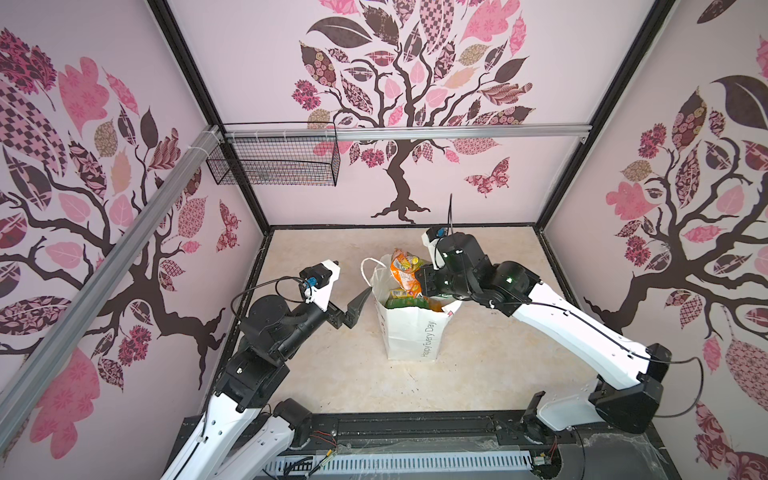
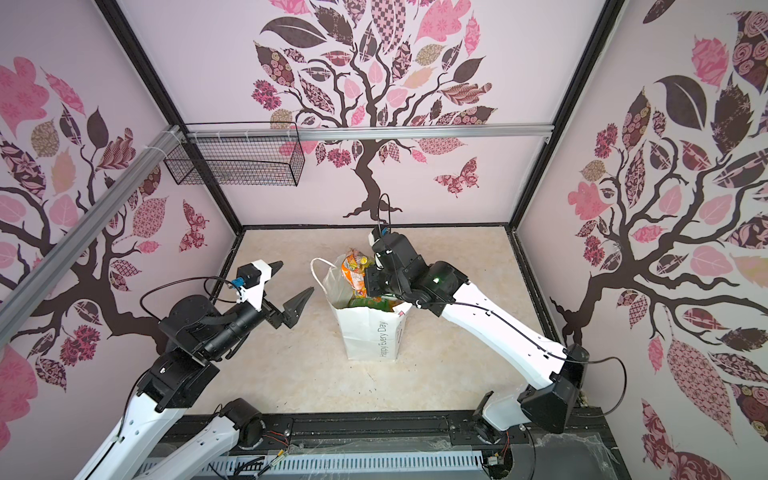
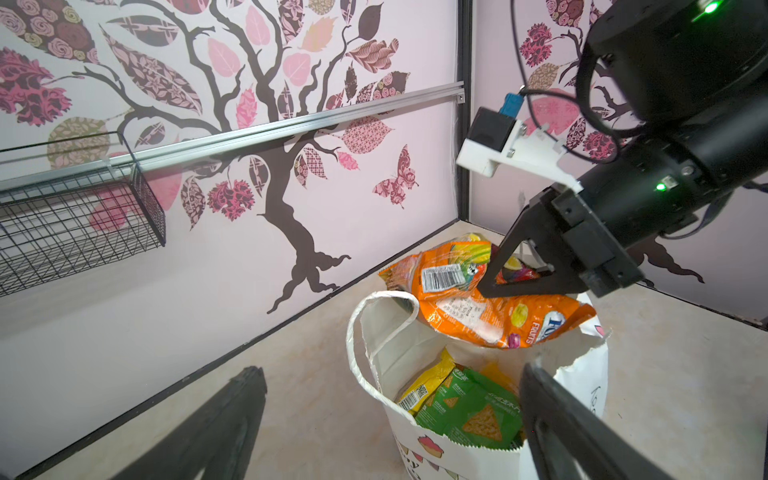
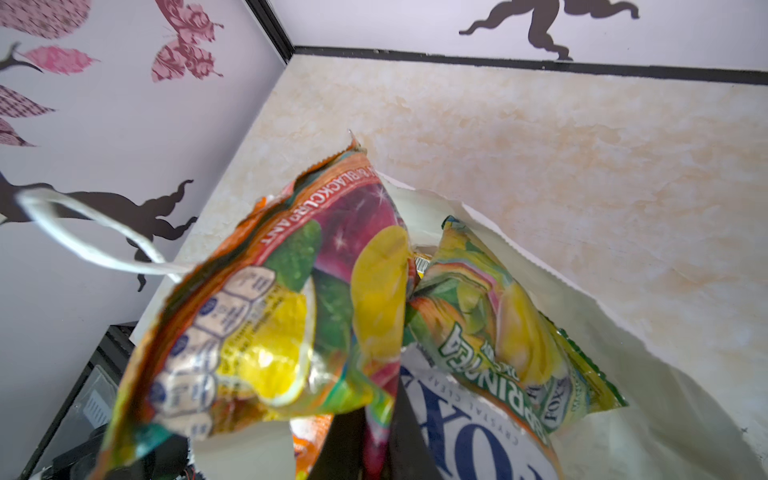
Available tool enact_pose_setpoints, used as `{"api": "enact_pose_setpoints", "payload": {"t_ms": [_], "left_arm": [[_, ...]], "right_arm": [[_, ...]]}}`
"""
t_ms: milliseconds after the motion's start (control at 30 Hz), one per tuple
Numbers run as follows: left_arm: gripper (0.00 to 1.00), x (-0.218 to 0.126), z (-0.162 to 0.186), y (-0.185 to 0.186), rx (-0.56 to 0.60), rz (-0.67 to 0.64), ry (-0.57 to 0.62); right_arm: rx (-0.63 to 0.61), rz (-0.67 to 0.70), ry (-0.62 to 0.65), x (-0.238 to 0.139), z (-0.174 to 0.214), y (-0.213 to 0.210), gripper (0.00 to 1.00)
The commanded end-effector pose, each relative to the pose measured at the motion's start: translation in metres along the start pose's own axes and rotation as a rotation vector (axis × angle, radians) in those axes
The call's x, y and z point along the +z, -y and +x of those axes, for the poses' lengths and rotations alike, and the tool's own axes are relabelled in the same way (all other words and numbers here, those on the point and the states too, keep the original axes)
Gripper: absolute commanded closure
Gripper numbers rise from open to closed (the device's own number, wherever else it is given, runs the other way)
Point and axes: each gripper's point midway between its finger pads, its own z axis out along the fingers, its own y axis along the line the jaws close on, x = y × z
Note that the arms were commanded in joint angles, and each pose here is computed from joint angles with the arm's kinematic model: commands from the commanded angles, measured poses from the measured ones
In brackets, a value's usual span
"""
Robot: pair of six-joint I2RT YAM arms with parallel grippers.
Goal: Take the snacks out of the paper bag
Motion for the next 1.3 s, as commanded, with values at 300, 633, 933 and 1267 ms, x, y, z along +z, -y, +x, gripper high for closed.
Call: {"api": "enact_pose_setpoints", "payload": {"t_ms": [300,633,933,1267], "left_arm": [[0.01,-0.014,-0.028,-0.009,-0.369,-0.042,0.032],[0.11,0.012,-0.034,-0.003,-0.887,-0.030,-0.150],[0.19,0.058,-0.042,0.040,-1.243,0.235,-0.286],[0.20,0.080,-0.014,0.056,-1.300,0.187,-0.352]], "right_arm": [[-0.015,-0.074,0.323,-0.089,-0.066,-0.010,1.00],[-0.070,-0.135,0.315,-0.077,-0.065,-0.024,1.00],[-0.151,-0.204,0.267,-0.059,-0.051,-0.037,1.00],[-0.193,-0.256,0.195,-0.039,-0.031,-0.044,1.00]]}}
